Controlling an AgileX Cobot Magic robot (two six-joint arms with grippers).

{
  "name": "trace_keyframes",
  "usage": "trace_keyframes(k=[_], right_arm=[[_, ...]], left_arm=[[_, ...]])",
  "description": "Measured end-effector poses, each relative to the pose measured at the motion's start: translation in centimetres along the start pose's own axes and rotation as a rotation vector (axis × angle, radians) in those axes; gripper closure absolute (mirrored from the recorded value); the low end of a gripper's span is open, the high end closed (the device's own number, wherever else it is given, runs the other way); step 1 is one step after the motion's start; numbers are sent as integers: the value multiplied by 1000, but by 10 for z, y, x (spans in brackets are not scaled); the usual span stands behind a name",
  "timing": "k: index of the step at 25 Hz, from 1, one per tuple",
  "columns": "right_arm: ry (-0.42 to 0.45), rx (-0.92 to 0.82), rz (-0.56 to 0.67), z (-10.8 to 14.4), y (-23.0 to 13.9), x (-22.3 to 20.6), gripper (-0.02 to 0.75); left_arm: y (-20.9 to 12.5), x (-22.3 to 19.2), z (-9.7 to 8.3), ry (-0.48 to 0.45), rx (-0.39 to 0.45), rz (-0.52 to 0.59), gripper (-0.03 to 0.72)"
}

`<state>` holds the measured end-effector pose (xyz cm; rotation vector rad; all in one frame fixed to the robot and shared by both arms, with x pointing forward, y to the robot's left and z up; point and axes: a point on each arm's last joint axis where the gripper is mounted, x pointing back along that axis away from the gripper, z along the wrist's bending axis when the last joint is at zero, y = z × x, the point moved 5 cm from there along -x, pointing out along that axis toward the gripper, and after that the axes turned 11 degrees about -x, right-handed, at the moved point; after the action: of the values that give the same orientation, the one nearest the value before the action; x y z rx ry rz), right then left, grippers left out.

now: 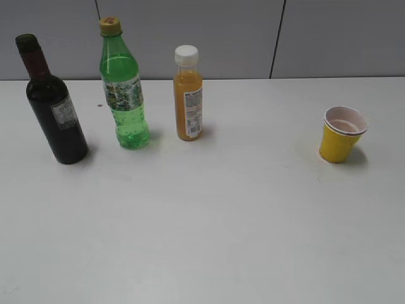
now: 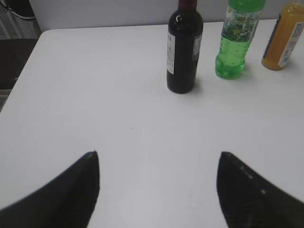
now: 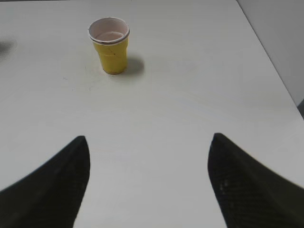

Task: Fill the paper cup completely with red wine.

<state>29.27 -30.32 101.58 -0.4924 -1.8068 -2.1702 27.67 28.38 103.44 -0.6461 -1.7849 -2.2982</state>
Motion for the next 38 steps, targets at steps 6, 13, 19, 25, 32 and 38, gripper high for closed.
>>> trace_keyframes(k=[6,13,19,25,32,38], right_arm=[[0,0,0,0,0,0,153],[0,0,0,0,0,0,153],[2,0,-8,0,2,1,153],[46,-1,-192,7,30,8,153],[66,3,-256,13,52,-3,153],[74,8,-263,18,67,-21,153]], left_arm=[[0,0,0,0,0,0,106],[0,0,0,0,0,0,106],[0,0,0,0,0,0,106],[0,0,0,0,0,0,106],[0,0,0,0,0,1,106],[0,0,0,0,0,1,106]])
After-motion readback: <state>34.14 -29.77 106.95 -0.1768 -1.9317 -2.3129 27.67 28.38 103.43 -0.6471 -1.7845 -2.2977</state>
